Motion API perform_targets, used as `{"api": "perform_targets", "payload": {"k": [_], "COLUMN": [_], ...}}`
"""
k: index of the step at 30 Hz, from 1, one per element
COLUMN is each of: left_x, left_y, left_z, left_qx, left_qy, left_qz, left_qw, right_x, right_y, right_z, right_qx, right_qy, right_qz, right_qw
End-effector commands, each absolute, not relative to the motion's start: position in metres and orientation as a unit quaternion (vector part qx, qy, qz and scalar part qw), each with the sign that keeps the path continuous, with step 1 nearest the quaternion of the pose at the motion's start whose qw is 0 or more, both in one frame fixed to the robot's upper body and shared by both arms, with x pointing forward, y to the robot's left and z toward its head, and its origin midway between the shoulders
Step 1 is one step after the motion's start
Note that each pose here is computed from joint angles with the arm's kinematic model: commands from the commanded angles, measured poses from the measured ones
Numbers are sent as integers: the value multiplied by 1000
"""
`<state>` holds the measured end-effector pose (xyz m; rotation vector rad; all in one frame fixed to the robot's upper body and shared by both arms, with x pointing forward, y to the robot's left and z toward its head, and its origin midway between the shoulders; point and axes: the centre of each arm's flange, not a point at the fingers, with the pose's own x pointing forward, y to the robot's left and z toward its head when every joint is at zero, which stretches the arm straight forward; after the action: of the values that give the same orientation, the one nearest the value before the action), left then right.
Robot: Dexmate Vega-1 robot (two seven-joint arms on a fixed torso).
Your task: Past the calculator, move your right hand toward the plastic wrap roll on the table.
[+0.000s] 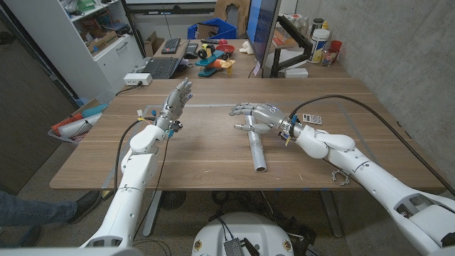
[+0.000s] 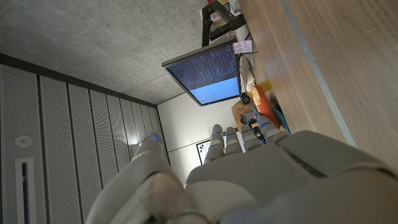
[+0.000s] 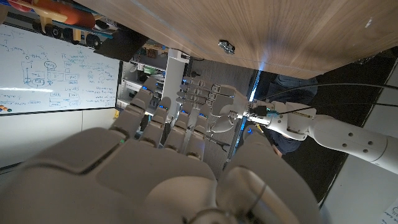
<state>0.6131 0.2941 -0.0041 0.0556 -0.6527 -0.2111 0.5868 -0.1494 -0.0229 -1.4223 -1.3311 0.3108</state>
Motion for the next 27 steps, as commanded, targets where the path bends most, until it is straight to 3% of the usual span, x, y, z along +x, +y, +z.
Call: {"api": "perform_targets", "payload": {"k": [1, 27], "left_x": [614, 622], "left_y": [293, 291], "left_z": [-4, 0], "left_qx": [28, 21], "left_qy": [-318, -320], "left_qz": [-104, -106], "left_qw": [942, 941], "right_x": [589, 599], "right_y": [-150, -148], "right_z": [-29, -37], "right_qx": [-624, -656], "right_qy": [-549, -531], "right_qz": [130, 136], "right_qw": [541, 519]}}
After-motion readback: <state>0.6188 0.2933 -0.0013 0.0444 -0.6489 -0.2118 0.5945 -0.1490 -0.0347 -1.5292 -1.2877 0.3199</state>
